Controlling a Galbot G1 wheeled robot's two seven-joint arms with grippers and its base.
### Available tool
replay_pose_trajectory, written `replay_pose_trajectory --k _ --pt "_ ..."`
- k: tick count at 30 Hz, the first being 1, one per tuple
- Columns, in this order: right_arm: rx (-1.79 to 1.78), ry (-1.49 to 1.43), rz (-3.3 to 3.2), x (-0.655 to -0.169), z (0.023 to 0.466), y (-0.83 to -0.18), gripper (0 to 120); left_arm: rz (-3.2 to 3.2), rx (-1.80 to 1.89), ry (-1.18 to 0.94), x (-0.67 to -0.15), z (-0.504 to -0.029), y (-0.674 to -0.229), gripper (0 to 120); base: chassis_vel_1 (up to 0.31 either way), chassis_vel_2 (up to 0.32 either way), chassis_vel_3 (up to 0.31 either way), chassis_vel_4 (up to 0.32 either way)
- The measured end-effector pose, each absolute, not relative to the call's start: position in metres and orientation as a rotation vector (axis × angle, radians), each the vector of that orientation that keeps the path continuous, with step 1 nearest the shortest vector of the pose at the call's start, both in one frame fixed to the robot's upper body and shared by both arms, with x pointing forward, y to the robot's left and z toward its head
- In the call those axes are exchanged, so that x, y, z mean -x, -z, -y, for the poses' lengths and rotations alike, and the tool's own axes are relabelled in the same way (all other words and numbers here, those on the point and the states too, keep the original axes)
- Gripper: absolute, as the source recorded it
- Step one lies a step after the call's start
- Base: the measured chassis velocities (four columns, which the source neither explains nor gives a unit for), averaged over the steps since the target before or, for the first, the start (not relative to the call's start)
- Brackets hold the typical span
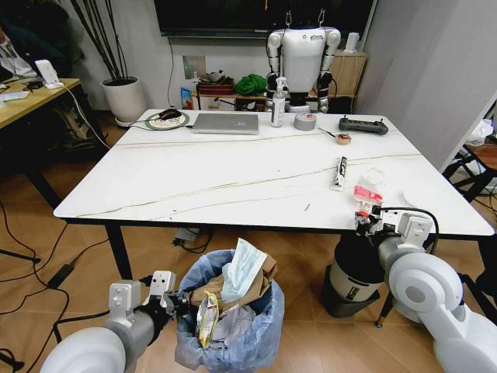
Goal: Pick up the trash bin and place the trash from the table into it.
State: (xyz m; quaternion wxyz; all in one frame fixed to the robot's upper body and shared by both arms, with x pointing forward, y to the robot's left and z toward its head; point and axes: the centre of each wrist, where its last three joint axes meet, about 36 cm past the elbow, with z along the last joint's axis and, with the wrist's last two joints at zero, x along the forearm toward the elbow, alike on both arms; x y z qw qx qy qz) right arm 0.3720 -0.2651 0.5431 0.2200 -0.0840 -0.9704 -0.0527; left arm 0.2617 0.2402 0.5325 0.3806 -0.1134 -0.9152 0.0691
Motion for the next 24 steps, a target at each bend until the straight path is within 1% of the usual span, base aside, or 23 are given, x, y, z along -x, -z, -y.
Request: replay_pose_trajectory --k 8,14,17,18,24 --pt "0.216 0.156 2.745 -0.362 0.269 -0.561 23 2.341 0.293 -0.172 -0.262 -0.241 -0.533 0 0.0 0.0 0.0 0.0" --pt "0.118 0.174 2.81 -0.35 0.269 -0.576 23 2.344 0.291 -0.17 -0.262 -0.242 -0.533 0 0.0 0.0 0.0 0.0" --pt "-0.059 0.193 2.903 -0.341 0.269 -0.587 23 2.345 0.286 -0.169 -0.263 -0.243 -0.533 0 0.0 0.0 0.0 0.0" --pt "-0.059 0.193 2.903 -0.341 0.269 -0.587 23 2.345 0.286 -0.169 -0.263 -0.243 -0.533 0 0.0 0.0 0.0 0.0" --pt "-0.556 0.232 2.999 -0.327 0.27 -0.598 23 2.349 0.276 -0.167 -0.264 -0.245 -0.534 0 0.0 0.0 0.0 0.0"
